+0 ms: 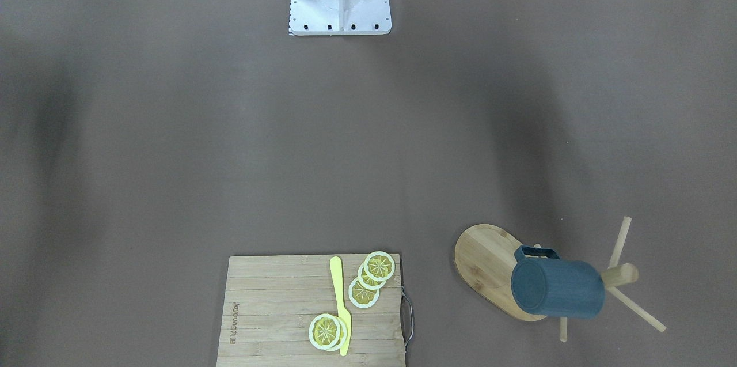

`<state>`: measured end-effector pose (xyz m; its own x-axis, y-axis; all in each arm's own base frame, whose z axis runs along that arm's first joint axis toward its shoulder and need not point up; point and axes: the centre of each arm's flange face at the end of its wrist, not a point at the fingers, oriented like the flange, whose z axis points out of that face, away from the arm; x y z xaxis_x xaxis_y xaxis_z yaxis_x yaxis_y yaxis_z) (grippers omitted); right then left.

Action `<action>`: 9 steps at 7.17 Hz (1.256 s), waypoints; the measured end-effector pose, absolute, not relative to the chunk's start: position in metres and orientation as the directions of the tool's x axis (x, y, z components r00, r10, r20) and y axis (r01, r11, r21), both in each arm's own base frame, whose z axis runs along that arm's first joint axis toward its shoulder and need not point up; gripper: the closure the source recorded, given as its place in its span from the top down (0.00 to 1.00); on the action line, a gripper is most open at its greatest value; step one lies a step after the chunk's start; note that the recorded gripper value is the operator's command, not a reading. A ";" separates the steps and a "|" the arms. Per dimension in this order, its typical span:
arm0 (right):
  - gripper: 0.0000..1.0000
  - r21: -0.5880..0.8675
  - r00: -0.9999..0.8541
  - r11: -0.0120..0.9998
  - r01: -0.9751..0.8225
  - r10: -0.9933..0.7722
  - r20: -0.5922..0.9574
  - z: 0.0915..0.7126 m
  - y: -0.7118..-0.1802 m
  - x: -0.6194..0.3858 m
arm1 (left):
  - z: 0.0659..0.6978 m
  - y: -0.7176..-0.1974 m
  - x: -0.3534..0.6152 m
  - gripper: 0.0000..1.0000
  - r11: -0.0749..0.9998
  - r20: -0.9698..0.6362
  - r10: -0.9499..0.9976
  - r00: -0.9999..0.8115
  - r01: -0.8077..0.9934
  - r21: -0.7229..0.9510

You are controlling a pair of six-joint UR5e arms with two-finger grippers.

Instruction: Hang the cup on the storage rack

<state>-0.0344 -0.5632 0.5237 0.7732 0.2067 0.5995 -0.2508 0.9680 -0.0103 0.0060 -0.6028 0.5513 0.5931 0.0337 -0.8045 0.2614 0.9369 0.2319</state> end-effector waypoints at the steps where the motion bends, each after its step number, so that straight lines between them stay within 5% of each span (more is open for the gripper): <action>1: 1.00 0.001 0.786 0.976 -0.216 0.173 0.594 0.536 -0.557 -0.027 | 0.551 -0.600 0.008 0.91 0.955 -0.805 0.021 0.593 0.227 0.191; 9: 1.00 -0.053 0.724 0.995 -0.086 0.099 0.683 0.631 -0.466 0.039 | 0.606 -0.498 -0.002 0.98 0.999 -0.747 -0.025 0.664 0.034 -0.003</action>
<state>0.0390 -0.4663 0.6312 0.7240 0.0988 0.6827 -0.0857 0.9949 -0.0531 -0.0021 -0.4983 0.6064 0.6641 -0.0251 -0.7472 0.0339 0.9994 -0.0034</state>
